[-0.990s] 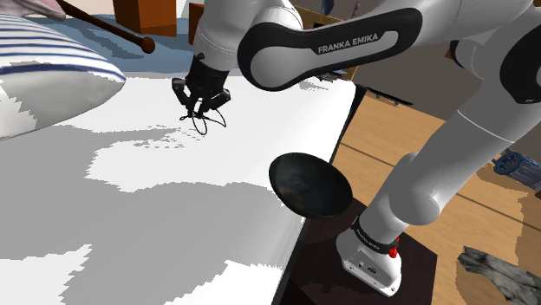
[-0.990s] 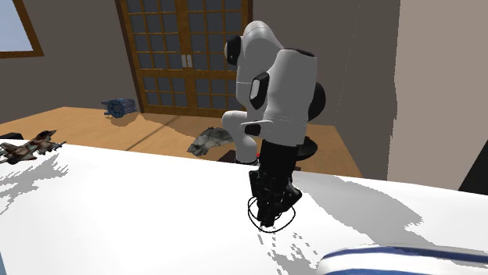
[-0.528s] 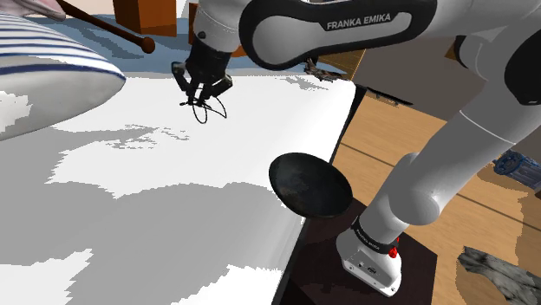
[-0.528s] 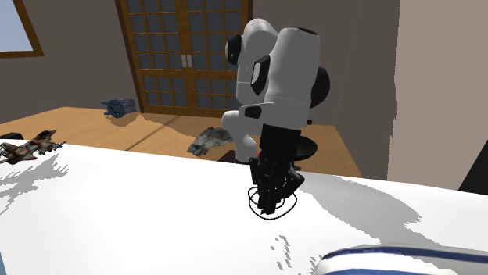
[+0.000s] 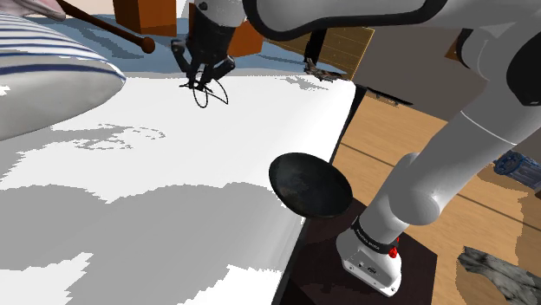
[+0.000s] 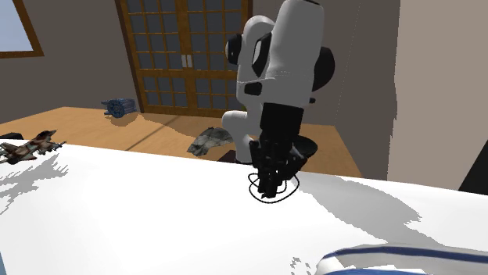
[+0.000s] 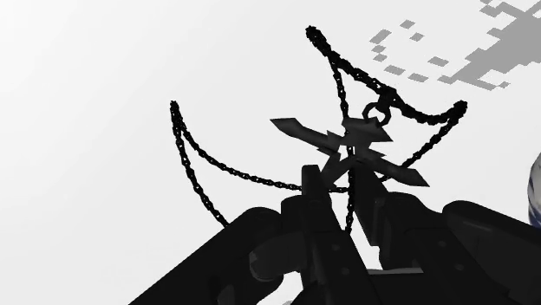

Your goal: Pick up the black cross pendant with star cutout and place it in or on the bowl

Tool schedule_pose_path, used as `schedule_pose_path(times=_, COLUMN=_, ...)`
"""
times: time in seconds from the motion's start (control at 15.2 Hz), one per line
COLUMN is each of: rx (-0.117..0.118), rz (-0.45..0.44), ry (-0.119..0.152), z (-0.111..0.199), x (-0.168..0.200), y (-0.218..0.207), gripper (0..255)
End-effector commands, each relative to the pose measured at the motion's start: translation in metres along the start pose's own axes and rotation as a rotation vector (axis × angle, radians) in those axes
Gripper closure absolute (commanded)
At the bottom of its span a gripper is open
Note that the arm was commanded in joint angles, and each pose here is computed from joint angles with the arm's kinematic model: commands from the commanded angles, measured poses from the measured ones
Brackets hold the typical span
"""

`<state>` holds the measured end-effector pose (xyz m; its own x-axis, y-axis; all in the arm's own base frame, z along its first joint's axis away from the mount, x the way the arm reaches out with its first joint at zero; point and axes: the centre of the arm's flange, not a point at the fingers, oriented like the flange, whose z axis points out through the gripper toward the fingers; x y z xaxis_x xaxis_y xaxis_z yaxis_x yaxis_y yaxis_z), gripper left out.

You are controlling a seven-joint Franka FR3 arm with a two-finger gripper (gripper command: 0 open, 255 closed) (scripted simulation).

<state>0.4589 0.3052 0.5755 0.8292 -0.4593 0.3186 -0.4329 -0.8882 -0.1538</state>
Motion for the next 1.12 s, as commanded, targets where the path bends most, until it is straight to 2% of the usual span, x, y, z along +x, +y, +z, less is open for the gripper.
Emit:
schedule_pose_path(times=0.0, rx=0.0, rz=0.0, ry=0.0, z=-0.01, x=0.003, y=-0.002, gripper=255)
schedule_pose_path(times=0.33, rx=0.0, rz=0.0, ry=0.0, z=-0.034, x=0.011, y=-0.006, gripper=255)
schedule_pose_path(times=1.06, rx=0.0, rz=0.0, ry=0.0, z=-0.086, x=-0.104, y=0.066, gripper=255)
